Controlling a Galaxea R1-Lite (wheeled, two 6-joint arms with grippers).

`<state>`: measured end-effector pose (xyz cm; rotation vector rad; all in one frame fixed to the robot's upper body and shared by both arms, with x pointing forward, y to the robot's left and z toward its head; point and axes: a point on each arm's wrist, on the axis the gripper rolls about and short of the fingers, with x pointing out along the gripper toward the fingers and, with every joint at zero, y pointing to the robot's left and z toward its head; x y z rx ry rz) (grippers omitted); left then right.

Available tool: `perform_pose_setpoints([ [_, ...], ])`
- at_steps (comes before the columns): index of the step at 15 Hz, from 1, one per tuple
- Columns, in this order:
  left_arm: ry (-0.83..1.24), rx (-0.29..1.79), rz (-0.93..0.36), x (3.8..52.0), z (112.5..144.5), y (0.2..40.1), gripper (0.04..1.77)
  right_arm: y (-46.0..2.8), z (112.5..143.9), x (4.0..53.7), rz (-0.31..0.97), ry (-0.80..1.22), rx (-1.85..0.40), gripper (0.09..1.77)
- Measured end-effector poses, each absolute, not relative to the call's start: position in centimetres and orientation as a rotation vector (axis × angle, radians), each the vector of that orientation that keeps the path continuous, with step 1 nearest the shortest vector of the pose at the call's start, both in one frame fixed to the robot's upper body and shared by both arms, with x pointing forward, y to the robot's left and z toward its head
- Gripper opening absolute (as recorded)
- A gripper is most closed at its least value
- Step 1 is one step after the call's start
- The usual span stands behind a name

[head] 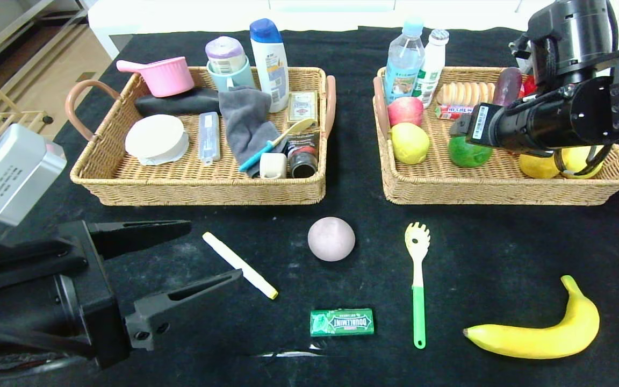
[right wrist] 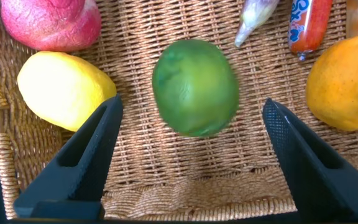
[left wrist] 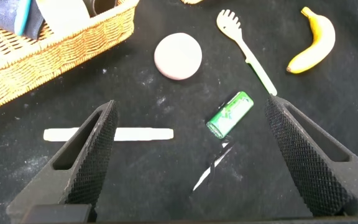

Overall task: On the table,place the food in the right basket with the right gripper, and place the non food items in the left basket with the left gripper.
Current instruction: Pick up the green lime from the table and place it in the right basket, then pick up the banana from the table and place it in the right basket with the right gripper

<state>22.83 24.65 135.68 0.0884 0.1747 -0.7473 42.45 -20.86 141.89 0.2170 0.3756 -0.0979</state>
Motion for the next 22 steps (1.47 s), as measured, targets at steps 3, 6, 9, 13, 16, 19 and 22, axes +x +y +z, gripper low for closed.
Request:
perform_pose_setpoints([
  [3, 0.176, 0.089, -0.747, 22.8, 135.7, 24.7, 1.72, -20.8, 141.4, 41.0, -0.115, 0.444, 0.182, 1.66],
  [6, 0.178, 0.09, -0.747, 22.9, 135.6, 24.6, 1.72, -20.8, 142.1, 38.1, -0.12, 0.492, 0.221, 1.68],
  [9, 0.18, 0.091, -0.748, 22.9, 135.6, 24.6, 1.72, -21.6, 142.9, 34.4, -0.114, 0.528, 0.265, 1.69],
  [13, 0.187, 0.092, -0.749, 23.0, 135.4, 24.6, 1.72, -22.9, 141.5, 29.9, -0.13, 0.595, 0.346, 1.7],
  [16, 0.197, 0.093, -0.749, 23.1, 135.2, 24.5, 1.72, -24.2, 139.4, 27.3, -0.162, 0.668, 0.441, 1.7],
  [19, 0.203, 0.095, -0.749, 23.2, 135.1, 24.4, 1.72, -25.3, 137.7, 25.4, -0.193, 0.758, 0.514, 1.7],
  [22, 0.207, 0.096, -0.751, 23.2, 135.0, 24.4, 1.72, -26.1, 136.4, 24.3, -0.199, 0.823, 0.575, 1.7],
])
